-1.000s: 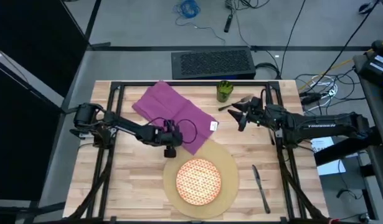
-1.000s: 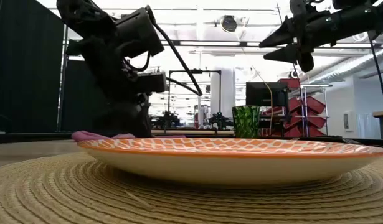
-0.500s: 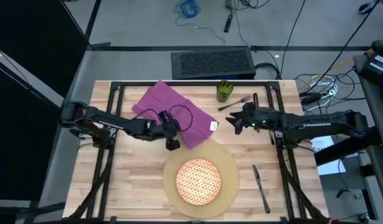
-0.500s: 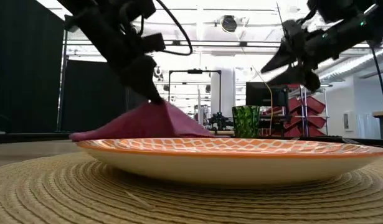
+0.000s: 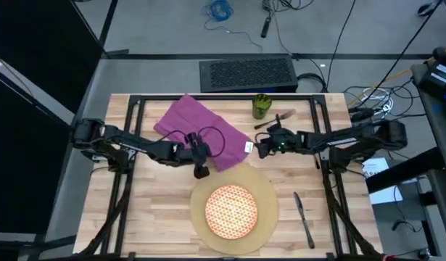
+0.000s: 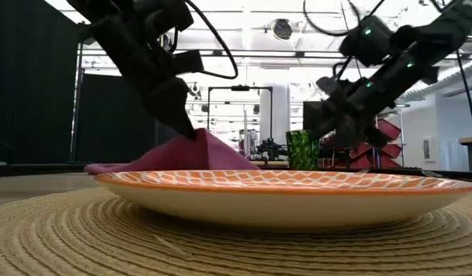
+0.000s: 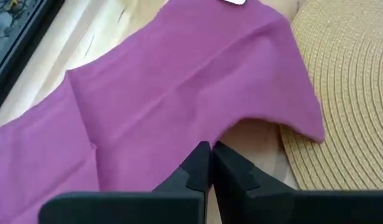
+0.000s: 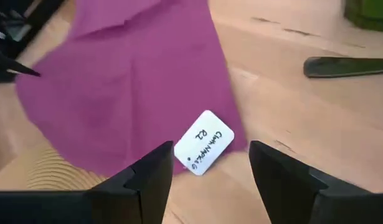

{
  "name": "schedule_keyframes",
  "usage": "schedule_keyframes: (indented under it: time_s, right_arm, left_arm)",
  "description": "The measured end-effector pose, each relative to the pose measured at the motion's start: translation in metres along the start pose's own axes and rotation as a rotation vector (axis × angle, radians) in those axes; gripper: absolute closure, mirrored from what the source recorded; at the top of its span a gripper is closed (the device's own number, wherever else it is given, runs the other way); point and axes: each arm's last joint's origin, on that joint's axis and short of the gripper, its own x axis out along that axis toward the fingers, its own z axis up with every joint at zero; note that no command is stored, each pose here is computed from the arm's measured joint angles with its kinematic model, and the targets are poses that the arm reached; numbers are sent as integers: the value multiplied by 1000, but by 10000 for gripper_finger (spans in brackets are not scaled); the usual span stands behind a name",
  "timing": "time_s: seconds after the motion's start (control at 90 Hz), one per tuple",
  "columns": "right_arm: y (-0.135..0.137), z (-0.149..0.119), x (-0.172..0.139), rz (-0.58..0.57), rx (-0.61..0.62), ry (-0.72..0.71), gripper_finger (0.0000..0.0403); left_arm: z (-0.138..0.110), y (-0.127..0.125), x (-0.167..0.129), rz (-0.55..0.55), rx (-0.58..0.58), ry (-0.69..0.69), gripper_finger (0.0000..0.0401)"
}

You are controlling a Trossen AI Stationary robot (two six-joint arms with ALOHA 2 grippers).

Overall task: Set table place
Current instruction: Fold the purple table napkin

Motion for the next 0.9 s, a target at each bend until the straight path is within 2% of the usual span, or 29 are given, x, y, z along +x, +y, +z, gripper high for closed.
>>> schedule_keyframes:
  time_s: [0.233,0.589,0.9]
  right_arm:
    - [-11,3,16,-153,-11,109,206]
    - [-6,11,32,-105,-10,145,206]
    - [-4,14,47,-110,-28,179,206]
  left_arm:
    - [-4,0,0,3,12,28,401]
    - [-4,0,1,5,38,28,401]
    - [-4,0,0,5,38,28,401]
